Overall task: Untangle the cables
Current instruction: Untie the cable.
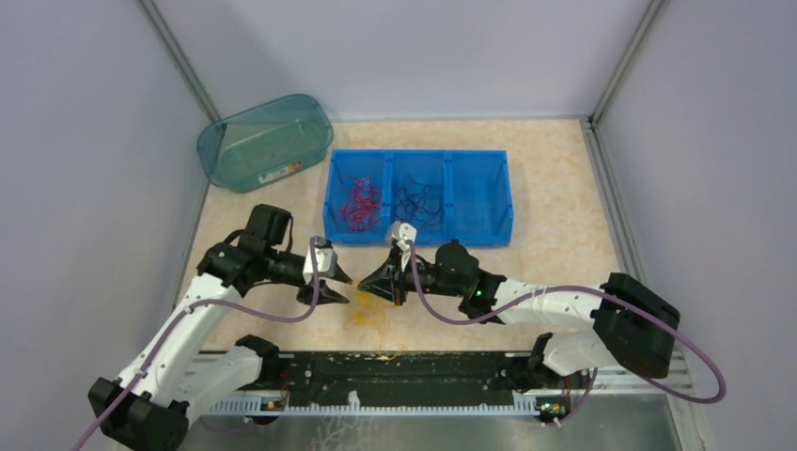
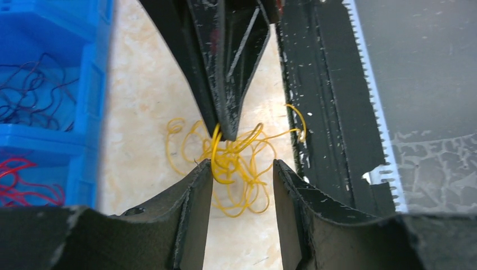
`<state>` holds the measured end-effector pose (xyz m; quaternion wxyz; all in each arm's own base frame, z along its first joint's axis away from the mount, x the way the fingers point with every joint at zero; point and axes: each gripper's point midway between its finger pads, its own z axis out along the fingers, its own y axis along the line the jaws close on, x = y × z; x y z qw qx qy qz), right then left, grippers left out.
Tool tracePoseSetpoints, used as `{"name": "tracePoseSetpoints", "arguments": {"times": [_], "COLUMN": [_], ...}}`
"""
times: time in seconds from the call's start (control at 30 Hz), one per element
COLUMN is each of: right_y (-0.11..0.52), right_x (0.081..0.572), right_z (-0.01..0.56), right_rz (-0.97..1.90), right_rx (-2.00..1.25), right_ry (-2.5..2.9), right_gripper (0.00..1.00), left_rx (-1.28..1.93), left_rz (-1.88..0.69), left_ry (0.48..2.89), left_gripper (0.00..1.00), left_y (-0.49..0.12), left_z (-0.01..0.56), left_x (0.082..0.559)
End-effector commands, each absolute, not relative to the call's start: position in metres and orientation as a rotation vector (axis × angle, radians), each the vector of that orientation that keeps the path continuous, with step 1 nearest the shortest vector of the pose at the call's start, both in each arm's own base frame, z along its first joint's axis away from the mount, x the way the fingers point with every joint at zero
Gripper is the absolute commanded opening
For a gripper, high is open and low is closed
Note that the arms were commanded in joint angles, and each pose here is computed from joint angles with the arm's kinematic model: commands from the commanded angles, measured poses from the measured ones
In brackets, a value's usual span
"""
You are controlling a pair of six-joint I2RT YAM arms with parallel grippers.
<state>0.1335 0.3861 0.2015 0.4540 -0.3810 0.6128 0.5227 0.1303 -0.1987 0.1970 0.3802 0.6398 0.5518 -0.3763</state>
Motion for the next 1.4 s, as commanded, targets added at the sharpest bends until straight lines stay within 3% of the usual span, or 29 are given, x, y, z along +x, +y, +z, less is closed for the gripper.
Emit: {"name": "tracePoseSetpoints", "arguments": {"times": [0.0, 0.23, 0.33, 0.8, 0.87, 0.97, 1.17, 1.37], "right_y": [0.385, 0.384, 0.382, 0.366, 0.360, 0.347, 0.328, 0.332], "right_x": [0.138, 0.139, 0.140, 0.141, 0.144, 0.156, 0.171, 0.165], "right_z": [0.234, 0.230, 0.228, 0.210, 0.207, 0.206, 0.219, 0.263], "right_rz": [1.304, 1.297, 1.289, 1.249, 1.230, 1.177, 1.086, 1.114], "right_rx": [-0.888, -0.881, -0.874, -0.827, -0.790, -0.686, -0.569, -0.625], "right_ry": [1.394, 1.404, 1.413, 1.488, 1.508, 1.539, 1.535, 1.361], "right_gripper": [0.00, 0.00, 0.00, 0.01, 0.09, 0.31, 0.33, 0.60], "left_rx": [1.613, 1.601, 1.596, 1.625, 1.642, 1.657, 1.606, 1.523], "left_rz": [-1.071, -0.922, -0.838, -0.539, -0.519, -0.491, -0.456, -0.567], "left_ry": [1.384, 1.454, 1.435, 1.297, 1.261, 1.201, 1.075, 0.983], "left_gripper": [0.47, 0.17, 0.10, 0.00, 0.00, 0.00, 0.00, 0.00], "left_y": [-0.210, -0.208, -0.207, -0.198, -0.197, -0.196, -0.198, -0.211], "left_z": [0.202, 0.194, 0.195, 0.230, 0.238, 0.248, 0.283, 0.341], "left_x": [0.115, 0.138, 0.150, 0.181, 0.180, 0.176, 0.170, 0.156]}}
